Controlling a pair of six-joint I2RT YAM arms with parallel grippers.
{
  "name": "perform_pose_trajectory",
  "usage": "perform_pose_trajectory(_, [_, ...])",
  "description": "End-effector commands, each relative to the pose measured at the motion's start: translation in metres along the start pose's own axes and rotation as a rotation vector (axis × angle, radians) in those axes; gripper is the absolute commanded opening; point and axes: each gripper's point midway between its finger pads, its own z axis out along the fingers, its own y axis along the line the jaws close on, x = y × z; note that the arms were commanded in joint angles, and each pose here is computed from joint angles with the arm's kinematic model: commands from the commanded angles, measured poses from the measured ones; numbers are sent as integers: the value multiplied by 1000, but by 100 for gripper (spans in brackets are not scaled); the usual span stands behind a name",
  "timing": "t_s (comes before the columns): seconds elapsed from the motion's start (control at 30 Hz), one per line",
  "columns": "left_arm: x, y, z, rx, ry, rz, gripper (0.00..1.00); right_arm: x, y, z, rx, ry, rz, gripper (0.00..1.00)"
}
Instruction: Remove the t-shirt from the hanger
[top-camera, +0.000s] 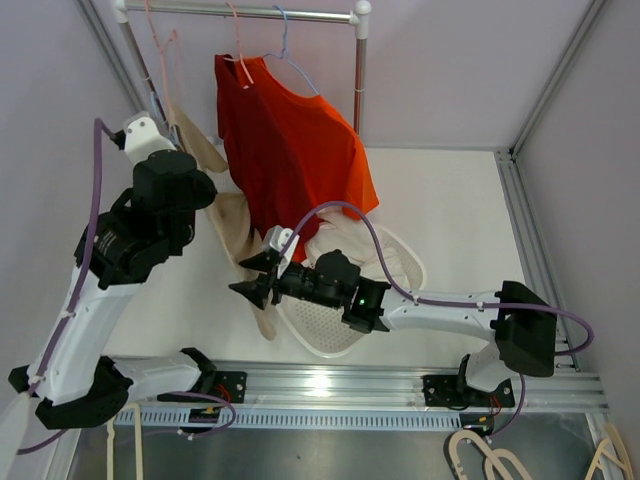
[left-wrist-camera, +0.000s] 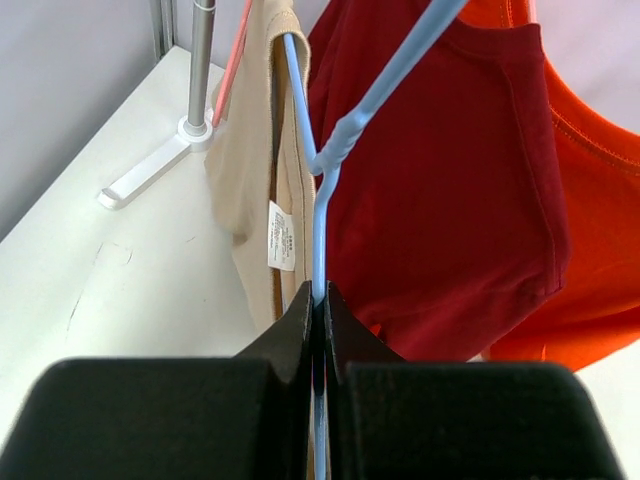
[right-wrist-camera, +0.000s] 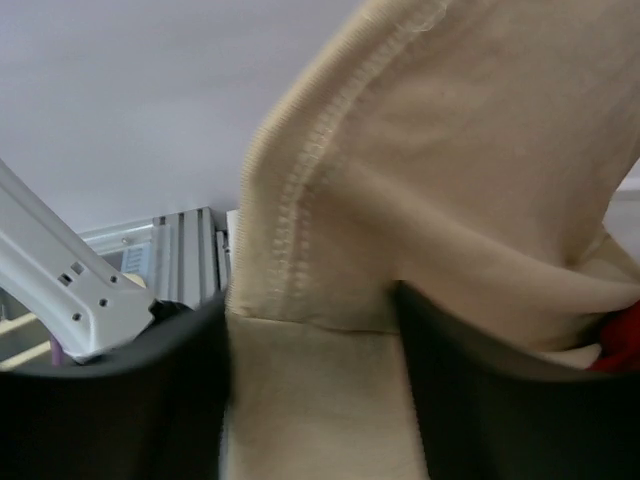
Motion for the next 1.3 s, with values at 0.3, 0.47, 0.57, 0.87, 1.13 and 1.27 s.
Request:
perform_pose_trajectory(0.3, [-29,-9,-12,101,-109,-55,1,-25,-5,-3,35,-59,6,0])
perform_pose_trajectory(0.47, [-30,-22,10,83,-155,-43,1,-34,13,-22,15,-50,15,0])
perform_pose_trajectory(0.57, [-32,-35,37,55,-170,-43,1,-37,21,-35,6,-57,51,0])
perform_pose_trajectory(0.87, [-47,-60,99,-24,-173,0,1,-16,36,-66,28,-12,94,0])
perform_pose_trajectory(1.13, [-62,-57,96,-41,-158,12,1,13,37,-79,59,27,129,0])
perform_pose_trajectory(1.27, [-60,-59,60,79,-95,-24,1,13,28,-69,96,27,90,0])
